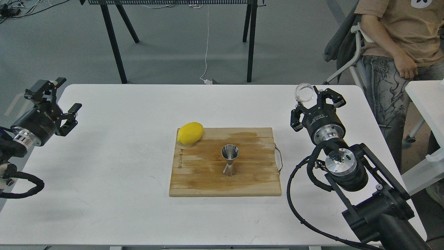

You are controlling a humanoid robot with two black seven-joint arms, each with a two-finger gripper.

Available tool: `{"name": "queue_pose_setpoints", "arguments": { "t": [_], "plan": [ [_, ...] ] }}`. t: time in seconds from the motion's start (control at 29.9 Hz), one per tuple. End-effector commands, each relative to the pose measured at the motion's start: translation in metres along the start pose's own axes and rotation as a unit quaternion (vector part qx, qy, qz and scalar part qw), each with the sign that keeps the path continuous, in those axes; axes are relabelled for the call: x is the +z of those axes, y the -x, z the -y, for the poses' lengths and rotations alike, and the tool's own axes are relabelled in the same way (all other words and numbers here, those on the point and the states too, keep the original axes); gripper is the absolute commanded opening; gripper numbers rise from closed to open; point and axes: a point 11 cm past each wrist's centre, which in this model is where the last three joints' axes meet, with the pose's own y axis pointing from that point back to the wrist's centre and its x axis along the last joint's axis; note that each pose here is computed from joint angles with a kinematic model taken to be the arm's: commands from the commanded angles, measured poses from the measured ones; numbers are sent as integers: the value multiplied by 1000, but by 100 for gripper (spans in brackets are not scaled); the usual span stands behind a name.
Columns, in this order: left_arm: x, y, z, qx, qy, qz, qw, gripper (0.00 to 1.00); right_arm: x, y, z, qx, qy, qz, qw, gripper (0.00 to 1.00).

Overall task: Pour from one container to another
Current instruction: 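Carry the glass back beside the board with the right gripper, then lower the glass onto the table and open the right gripper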

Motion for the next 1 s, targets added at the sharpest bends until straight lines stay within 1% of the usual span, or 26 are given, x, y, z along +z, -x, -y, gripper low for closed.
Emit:
{"name": "queue_pose_setpoints", "arguments": {
  "t": [0.0,0.17,0.4,0.6,0.97],
  "plan": [
    [-1,1,0,-1,0,-1,1000,95,-22,-40,-4,47,-14,93,994,39],
    [-2,3,1,-2,0,-3,1000,95,-29,-90,-2,109,-12,181,977,38],
    [-2,3,1,-2,0,-3,1000,95,-23,-130,-1,175,-10,206,963,37],
    [-2,3,1,-2,0,-3,1000,95,-18,-139,-2,190,-7,204,960,37],
    [-1,1,0,-1,0,-1,1000,95,-9,-136,1,189,9,198,962,39]
  ]
}}
